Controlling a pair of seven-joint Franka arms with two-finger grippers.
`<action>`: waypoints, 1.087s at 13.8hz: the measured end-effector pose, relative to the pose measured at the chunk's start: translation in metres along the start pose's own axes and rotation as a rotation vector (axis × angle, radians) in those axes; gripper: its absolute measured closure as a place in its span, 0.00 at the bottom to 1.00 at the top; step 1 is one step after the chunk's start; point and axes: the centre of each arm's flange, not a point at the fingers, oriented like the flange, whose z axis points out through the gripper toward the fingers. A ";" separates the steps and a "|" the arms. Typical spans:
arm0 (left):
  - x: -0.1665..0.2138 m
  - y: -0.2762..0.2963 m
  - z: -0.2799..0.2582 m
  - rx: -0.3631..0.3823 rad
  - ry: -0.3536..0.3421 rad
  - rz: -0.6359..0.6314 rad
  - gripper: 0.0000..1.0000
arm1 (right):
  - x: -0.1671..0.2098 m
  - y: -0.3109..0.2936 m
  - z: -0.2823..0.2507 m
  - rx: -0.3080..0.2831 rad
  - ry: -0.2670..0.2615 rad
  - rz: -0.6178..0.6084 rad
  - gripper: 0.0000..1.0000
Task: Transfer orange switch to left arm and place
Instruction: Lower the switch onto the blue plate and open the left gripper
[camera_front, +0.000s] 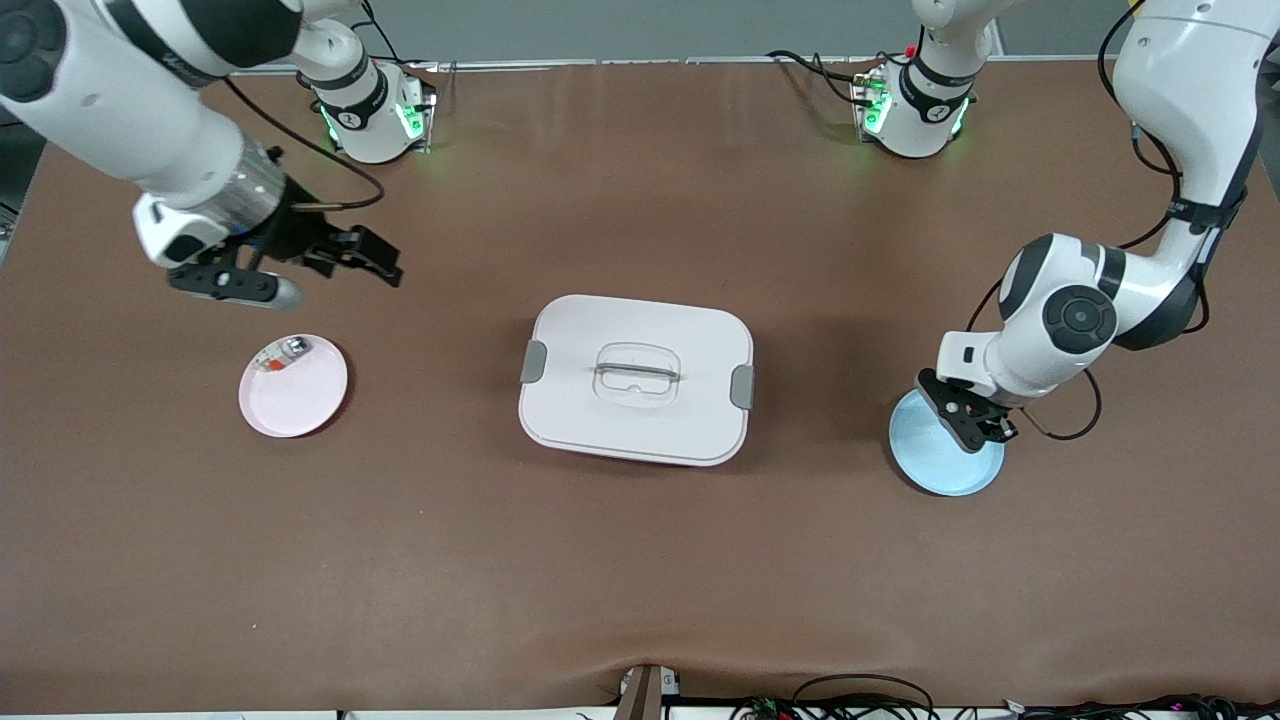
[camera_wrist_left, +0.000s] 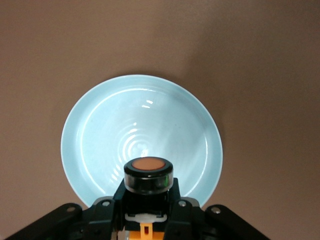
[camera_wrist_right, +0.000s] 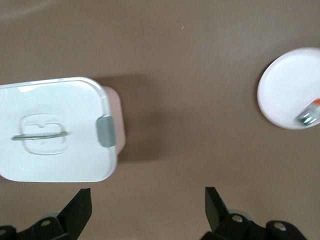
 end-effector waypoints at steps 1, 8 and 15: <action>-0.002 -0.002 0.009 0.003 0.012 0.037 0.67 | 0.006 0.018 -0.006 -0.016 0.010 -0.032 0.00; -0.016 -0.010 0.050 0.010 0.054 0.286 0.67 | 0.038 0.129 -0.032 -0.091 0.055 -0.093 0.00; -0.014 -0.008 0.063 -0.008 0.067 0.344 0.60 | 0.042 0.170 -0.091 -0.102 0.112 -0.093 0.00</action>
